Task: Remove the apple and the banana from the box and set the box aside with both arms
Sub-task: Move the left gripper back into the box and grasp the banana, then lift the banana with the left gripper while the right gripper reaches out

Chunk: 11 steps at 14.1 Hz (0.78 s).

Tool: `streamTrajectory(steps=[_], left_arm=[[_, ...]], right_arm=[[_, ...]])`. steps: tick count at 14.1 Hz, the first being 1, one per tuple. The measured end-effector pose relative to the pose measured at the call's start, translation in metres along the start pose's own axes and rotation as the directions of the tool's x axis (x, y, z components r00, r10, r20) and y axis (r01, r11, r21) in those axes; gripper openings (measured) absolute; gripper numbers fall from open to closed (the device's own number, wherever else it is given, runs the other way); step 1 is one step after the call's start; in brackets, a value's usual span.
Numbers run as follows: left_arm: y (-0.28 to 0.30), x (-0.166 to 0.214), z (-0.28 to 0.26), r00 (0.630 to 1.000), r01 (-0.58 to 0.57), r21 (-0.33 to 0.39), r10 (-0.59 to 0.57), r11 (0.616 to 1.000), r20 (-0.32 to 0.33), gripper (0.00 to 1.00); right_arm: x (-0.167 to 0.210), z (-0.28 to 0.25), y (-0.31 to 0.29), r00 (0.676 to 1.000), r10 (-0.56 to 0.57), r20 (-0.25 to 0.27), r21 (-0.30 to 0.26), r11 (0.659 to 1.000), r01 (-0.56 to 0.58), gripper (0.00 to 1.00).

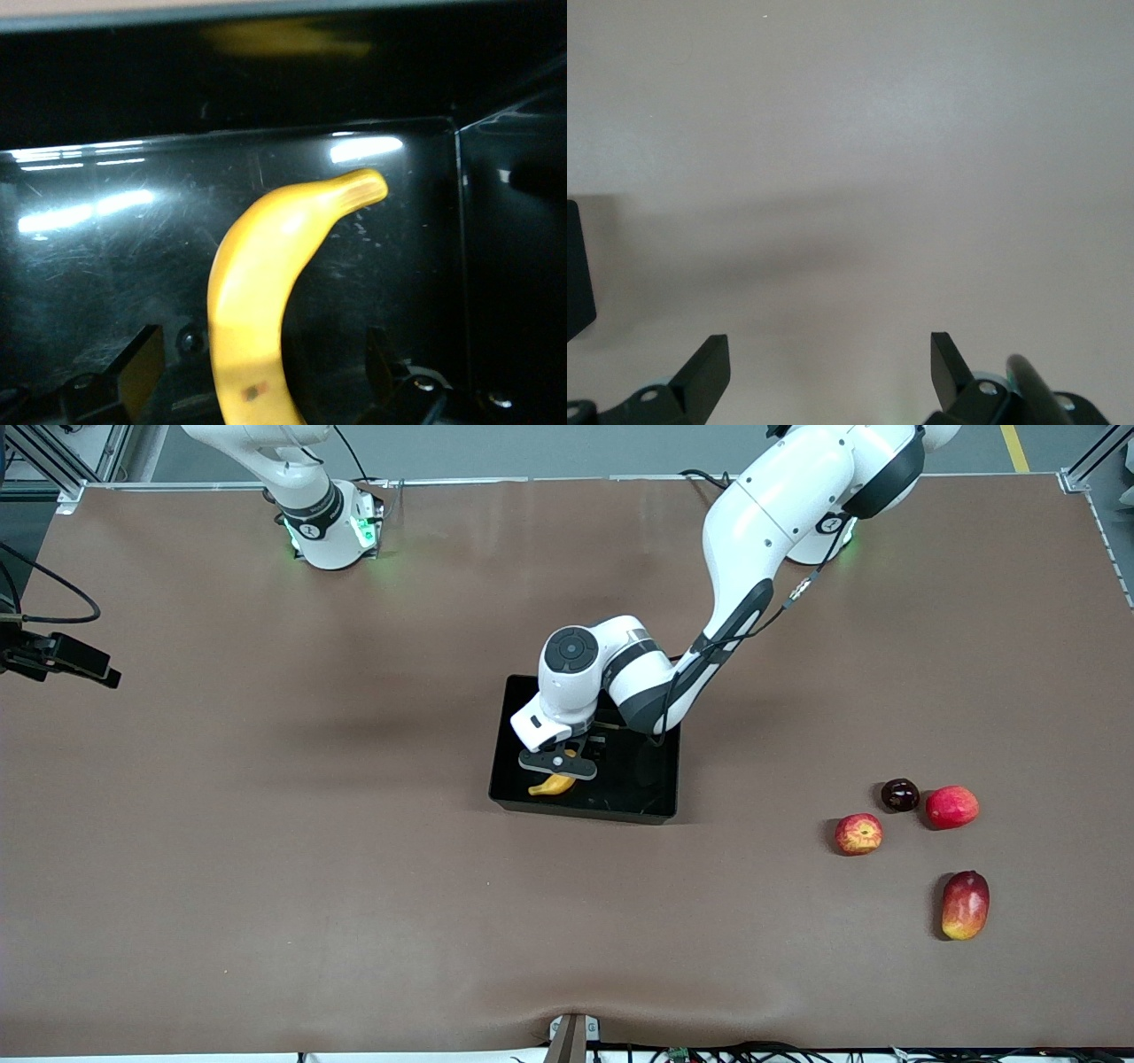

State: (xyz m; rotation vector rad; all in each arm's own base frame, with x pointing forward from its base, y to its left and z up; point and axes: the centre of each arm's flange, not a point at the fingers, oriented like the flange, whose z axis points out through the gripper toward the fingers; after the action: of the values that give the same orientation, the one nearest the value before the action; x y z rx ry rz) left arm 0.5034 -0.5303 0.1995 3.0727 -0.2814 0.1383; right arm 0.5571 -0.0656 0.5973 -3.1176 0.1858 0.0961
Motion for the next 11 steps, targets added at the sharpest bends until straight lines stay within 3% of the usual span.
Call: streamTrajectory(steps=[3,9,11], left_arm=[[0.0007,-0.0037,0.0090,1.000,0.018,0.004,-0.018,1.000,0.012,0.97],[0.0012,-0.0047,0.0127,1.000,0.024,0.006,-0.024,1.000,0.015,0.36],[0.0015,-0.0013,0.0093,1.000,0.028,0.001,-0.028,1.000,0.008,0.35]], right_arm=[[0.0009,0.0019,0.0004,1.000,0.001,0.004,0.000,1.000,-0.001,1.00],[0.0014,0.0025,0.0047,1.000,0.009,0.005,0.000,1.000,-0.009,1.00],[0.0015,0.0025,0.0043,1.000,0.008,0.004,0.000,1.000,-0.008,1.00]])
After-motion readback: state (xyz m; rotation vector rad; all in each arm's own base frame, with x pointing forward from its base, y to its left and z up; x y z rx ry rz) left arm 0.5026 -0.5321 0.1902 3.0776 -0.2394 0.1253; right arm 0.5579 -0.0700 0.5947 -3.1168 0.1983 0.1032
